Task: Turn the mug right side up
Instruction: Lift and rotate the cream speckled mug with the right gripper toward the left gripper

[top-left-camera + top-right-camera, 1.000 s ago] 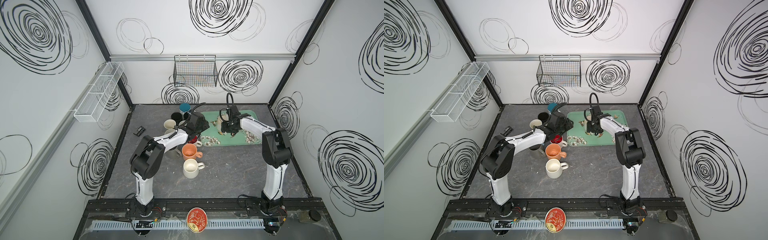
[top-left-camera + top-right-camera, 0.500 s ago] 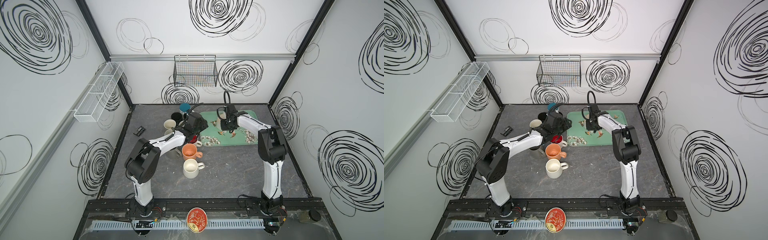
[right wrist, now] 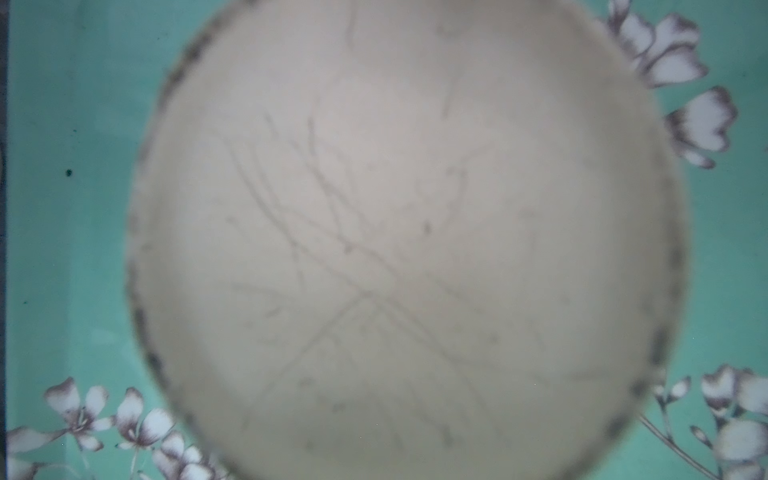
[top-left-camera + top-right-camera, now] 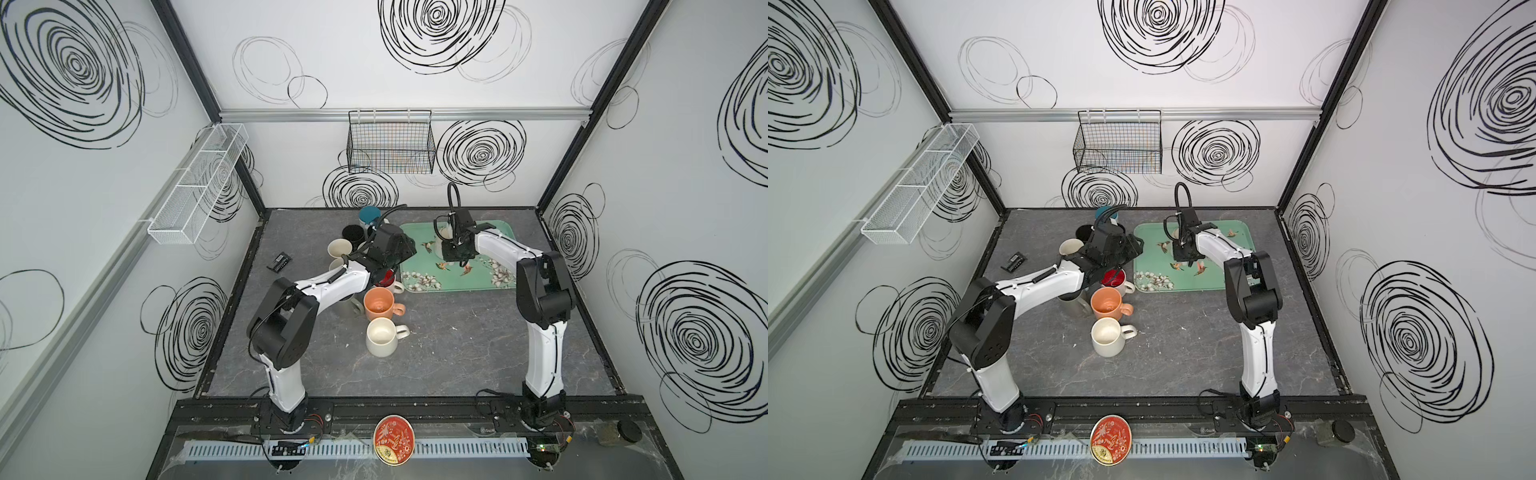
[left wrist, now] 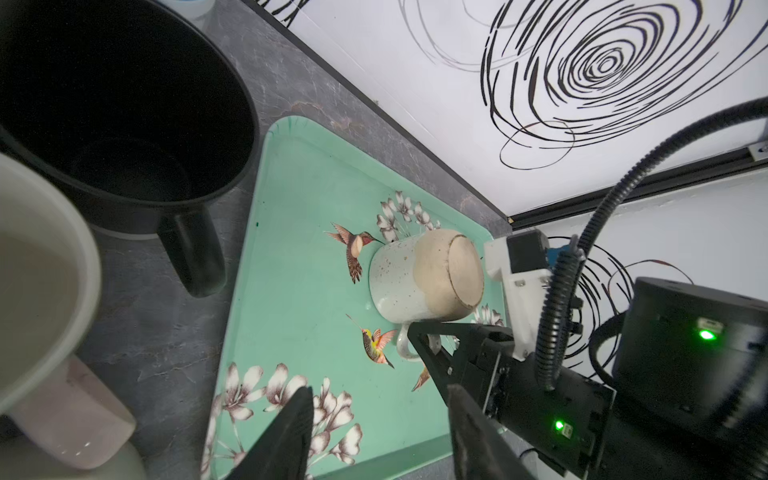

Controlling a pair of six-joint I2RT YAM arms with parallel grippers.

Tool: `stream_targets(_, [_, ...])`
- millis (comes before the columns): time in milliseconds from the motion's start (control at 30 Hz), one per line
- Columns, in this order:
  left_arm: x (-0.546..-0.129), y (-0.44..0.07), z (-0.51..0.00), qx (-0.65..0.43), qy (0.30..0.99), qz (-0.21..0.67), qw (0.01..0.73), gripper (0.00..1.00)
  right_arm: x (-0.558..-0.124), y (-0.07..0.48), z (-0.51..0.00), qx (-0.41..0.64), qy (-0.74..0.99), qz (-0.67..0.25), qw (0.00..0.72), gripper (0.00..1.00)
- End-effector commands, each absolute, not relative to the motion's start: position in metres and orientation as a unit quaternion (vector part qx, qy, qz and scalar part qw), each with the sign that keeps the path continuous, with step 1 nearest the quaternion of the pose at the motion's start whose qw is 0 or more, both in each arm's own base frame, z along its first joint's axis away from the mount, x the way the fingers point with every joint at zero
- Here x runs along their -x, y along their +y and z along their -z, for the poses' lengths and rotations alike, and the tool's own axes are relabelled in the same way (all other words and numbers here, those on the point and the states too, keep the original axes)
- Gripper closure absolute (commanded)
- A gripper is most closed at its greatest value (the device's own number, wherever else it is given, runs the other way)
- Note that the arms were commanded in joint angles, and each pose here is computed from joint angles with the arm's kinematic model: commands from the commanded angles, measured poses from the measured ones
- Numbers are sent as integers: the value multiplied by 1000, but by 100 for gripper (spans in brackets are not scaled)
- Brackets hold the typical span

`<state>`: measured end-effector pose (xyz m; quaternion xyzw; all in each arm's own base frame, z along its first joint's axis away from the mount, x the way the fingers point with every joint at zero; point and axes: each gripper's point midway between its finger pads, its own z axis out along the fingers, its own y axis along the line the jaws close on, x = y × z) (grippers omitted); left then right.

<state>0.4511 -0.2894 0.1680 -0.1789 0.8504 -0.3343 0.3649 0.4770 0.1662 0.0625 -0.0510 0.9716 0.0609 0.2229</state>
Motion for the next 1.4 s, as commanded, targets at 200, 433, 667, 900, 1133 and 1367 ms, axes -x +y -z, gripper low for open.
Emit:
stream_targets(200, [-446,-299,-218,153,817,393,393,46,-491,161,-148,-61,912,-267,305,100])
stream_targets(433, [-441,-298,-238,146,803,412,406,46,-490,165,-189,-82,876,-345,327,100])
stream_targets(667, [-437,-290,-271,153,772,452,419,46,-488,184,-257,-42,823,-425,374,100])
stream_targets(900, [-436,-283,-306,155,732,511,423,44,-472,213,-323,31,740,-543,397,100])
stream_targets(1133, [-439,-281,-321,151,719,535,417,43,-448,244,-364,112,693,-587,403,100])
stream_targets(1367, [-442,-286,-323,146,709,559,405,44,-425,265,-387,168,661,-612,400,100])
